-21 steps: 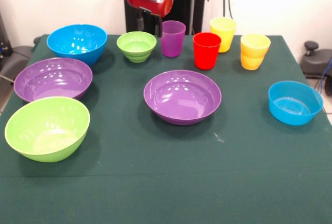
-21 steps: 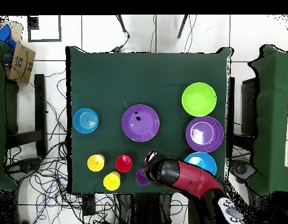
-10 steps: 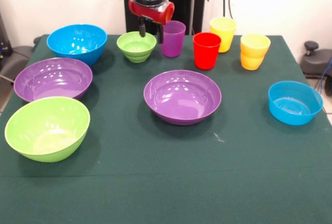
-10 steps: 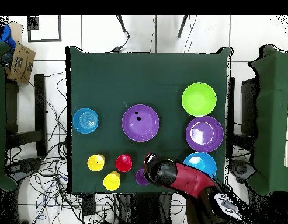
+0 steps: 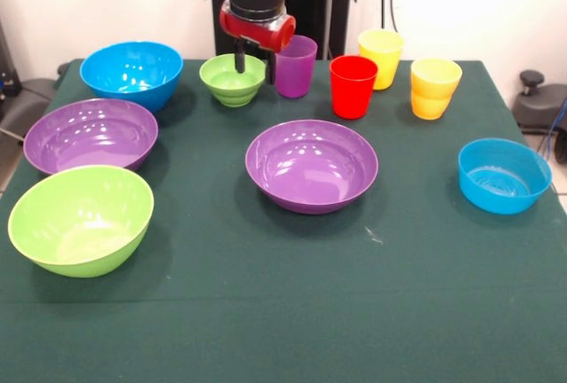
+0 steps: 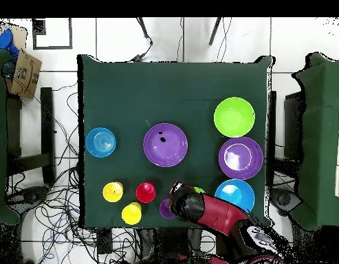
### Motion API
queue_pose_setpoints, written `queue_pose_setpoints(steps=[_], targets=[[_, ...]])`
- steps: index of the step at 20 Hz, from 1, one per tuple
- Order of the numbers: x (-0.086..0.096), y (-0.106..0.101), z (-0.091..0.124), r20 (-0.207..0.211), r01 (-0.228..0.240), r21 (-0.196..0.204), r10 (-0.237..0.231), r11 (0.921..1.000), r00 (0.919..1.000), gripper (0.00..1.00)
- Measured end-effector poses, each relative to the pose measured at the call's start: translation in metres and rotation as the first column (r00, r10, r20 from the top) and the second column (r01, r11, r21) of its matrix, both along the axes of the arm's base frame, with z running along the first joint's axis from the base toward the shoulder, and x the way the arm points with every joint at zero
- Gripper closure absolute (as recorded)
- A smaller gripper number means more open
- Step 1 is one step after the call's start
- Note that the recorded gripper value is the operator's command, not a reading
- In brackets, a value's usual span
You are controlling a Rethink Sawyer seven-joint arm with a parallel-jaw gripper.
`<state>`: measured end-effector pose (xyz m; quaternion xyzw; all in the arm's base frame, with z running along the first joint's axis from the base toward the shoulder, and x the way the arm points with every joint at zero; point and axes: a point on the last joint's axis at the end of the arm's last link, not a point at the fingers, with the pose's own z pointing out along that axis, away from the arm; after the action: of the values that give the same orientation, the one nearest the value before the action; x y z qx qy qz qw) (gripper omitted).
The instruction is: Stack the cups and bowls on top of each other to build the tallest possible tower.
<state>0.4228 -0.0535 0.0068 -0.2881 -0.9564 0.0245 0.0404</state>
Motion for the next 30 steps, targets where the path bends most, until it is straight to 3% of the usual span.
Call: queue_pose_setpoints(steps=[12, 24, 30], targets=[[-0.014, 0.007, -0.022, -0.005, -0.015, -0.011, 0.015, 0.9998, 0.9999, 0.00], [-0.024, 0.001, -0.022, -0.025, -0.021, -0.043, 0.020, 0.9988, 0.9995, 0.00], [-0.023, 0.001, -0.021, -0.013, -0.031, -0.060, 0.030, 0.9977, 0.9995, 0.00]])
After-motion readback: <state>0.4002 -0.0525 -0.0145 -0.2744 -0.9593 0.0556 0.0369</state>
